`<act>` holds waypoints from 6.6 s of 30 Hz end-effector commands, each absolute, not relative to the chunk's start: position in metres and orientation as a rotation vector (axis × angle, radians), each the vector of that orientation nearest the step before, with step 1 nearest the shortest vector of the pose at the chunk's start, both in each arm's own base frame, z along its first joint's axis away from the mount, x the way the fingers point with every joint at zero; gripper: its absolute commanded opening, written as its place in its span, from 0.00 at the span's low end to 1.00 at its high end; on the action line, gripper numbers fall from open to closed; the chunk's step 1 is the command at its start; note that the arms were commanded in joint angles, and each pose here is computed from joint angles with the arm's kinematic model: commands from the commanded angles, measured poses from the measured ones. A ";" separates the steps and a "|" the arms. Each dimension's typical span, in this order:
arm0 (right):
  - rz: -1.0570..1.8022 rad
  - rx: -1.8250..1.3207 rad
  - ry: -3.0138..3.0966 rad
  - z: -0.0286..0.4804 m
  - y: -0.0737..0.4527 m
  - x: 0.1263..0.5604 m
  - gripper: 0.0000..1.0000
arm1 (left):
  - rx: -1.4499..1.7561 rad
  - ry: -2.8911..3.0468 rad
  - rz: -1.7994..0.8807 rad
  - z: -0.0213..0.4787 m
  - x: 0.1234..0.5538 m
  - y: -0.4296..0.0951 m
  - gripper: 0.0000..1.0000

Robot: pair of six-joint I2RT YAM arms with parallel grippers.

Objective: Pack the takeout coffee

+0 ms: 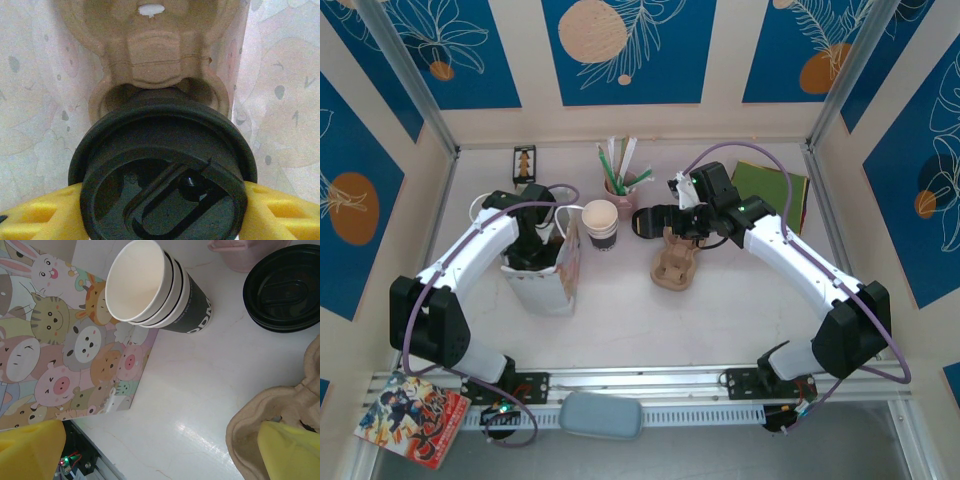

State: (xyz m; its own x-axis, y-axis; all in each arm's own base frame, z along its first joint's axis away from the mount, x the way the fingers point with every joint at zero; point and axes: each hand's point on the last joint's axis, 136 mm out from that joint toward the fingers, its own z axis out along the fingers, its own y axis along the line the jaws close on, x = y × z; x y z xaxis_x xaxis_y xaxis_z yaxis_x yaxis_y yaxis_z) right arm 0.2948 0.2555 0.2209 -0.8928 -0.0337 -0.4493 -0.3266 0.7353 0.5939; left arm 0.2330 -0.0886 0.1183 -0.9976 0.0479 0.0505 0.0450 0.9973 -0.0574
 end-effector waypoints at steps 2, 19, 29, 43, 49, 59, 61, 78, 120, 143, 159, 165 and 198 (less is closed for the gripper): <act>0.983 -0.265 2.521 0.227 0.251 0.289 0.99 | -0.063 -3.049 -0.046 0.074 0.242 -0.071 0.57; 0.979 -0.259 2.524 0.227 0.250 0.289 0.99 | -0.063 -3.020 -0.058 0.059 0.241 -0.071 0.57; 0.980 -0.254 2.525 0.226 0.250 0.287 0.99 | -0.058 -3.026 -0.051 0.062 0.243 -0.072 0.57; 0.976 -0.257 2.525 0.226 0.250 0.288 0.99 | -0.036 -2.999 -0.059 0.050 0.242 -0.073 0.57; 0.976 -0.256 2.524 0.226 0.250 0.289 0.99 | -0.034 -2.987 -0.064 0.047 0.240 -0.072 0.57; 0.982 -0.263 2.518 0.227 0.252 0.290 0.99 | -0.037 -3.015 -0.069 0.060 0.244 -0.071 0.58; 0.984 -0.263 2.519 0.227 0.252 0.290 0.99 | -0.035 -3.013 -0.070 0.060 0.243 -0.071 0.58; 0.988 -0.268 2.514 0.228 0.252 0.290 0.99 | -0.028 -3.022 -0.063 0.064 0.243 -0.071 0.59; 0.993 -0.268 2.516 0.228 0.254 0.290 0.99 | -0.030 -3.047 -0.073 0.082 0.242 -0.069 0.73; 0.998 -0.273 2.516 0.228 0.256 0.291 0.99 | -0.038 -3.050 -0.076 0.083 0.243 -0.069 0.76; 0.998 -0.274 2.513 0.229 0.256 0.291 0.99 | -0.022 -3.055 -0.073 0.088 0.240 -0.068 0.78; 1.000 -0.274 2.515 0.228 0.257 0.291 0.99 | -0.020 -3.057 -0.072 0.090 0.238 -0.067 0.78; 0.999 -0.274 2.515 0.228 0.257 0.289 0.99 | -0.010 -3.066 -0.071 0.095 0.235 -0.066 0.80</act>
